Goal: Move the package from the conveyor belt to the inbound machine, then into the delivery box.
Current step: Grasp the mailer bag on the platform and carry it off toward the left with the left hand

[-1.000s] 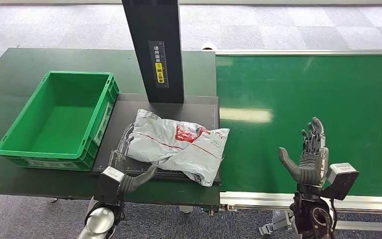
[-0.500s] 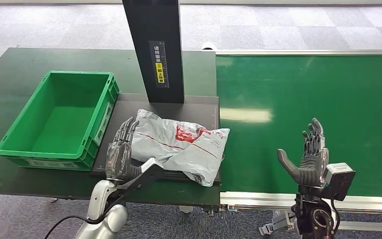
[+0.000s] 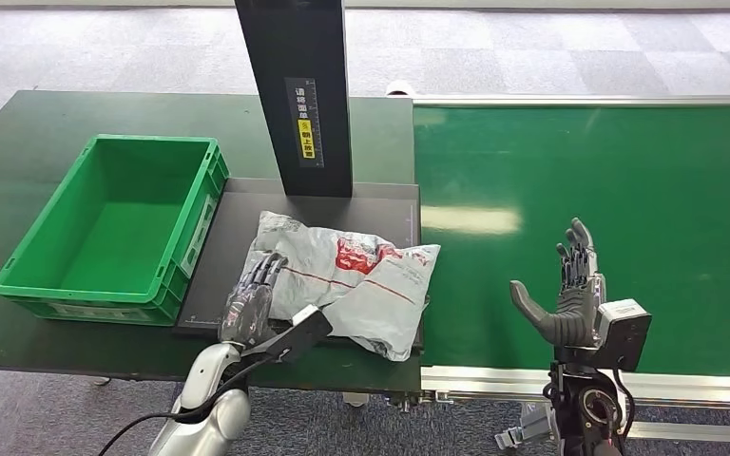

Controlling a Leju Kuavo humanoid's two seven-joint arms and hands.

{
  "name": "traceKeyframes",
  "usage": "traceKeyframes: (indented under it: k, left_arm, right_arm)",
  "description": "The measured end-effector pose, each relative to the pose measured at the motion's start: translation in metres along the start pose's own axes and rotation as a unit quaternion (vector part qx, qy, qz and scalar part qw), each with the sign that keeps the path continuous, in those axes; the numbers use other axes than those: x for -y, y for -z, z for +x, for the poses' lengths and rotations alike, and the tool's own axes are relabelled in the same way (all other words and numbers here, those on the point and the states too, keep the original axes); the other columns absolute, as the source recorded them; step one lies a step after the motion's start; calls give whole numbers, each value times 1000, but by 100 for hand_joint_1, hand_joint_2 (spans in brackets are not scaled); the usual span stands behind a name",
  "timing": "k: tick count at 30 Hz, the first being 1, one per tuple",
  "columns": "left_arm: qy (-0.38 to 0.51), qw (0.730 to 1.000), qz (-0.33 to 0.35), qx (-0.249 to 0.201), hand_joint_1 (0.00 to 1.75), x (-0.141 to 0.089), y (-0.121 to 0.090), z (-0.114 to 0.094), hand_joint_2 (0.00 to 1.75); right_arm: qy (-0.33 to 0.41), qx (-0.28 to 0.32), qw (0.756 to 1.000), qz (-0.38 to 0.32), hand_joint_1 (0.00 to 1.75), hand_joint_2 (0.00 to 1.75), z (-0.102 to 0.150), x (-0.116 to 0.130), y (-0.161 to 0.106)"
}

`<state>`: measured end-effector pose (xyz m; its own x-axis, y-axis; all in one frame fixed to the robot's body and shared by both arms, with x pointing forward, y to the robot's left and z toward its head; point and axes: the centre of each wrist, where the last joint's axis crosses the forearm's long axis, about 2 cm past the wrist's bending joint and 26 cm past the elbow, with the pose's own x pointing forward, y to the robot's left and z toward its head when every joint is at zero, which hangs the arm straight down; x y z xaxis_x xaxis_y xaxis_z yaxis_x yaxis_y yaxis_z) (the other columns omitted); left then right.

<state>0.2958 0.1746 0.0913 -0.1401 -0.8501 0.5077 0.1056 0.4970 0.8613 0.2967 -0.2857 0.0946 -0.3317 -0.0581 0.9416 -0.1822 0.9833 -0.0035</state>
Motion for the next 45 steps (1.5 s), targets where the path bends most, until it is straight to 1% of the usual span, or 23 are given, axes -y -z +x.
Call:
traceKeyframes:
  k: [11,13,15,18,22,26,31,34,36,40,43,45]
  left_arm:
    - [-10,1000,-16,1,115,6,-1,-4,175]
    - [-11,1000,-16,1,138,7,-1,-4,175]
    - [-11,1000,-17,1,167,7,-1,-3,175]
    - [-18,1000,-18,7,175,8,-1,-3,175]
    - [-47,998,-16,30,175,8,-2,-3,175]
    - [-71,996,11,49,175,7,-2,-3,175]
    - [-102,990,65,78,175,1,-2,-1,175]
    - [-124,978,127,114,175,-4,-4,-1,175]
    - [-137,961,187,148,175,-10,-5,0,175]
    - [-137,917,310,211,175,-29,-6,5,175]
    - [-115,886,372,252,175,-49,-5,9,175]
    - [-103,870,400,269,175,-64,-5,13,175]
  right_arm:
    - [1,-7,1000,2,0,175,-2,-1,-1]
    - [1,-8,1000,2,0,175,-2,-1,-1]
    - [1,-8,1000,2,0,175,-2,-1,-1]
    - [1,-11,1000,3,0,175,-3,-1,-2]
    - [5,-15,1000,5,0,175,-4,-1,-2]
    - [7,-18,1000,5,0,175,-5,-2,-4]
    - [7,-18,1000,5,0,175,-5,-1,-4]
    - [8,-18,1000,5,0,175,-5,-1,-5]
    - [9,-18,1000,4,0,175,-5,-1,-5]
    - [17,-16,1000,1,0,175,-6,-1,-5]
    - [22,-14,1000,-1,0,175,-6,1,-4]
    - [23,-15,1000,-2,0,175,-6,2,-4]
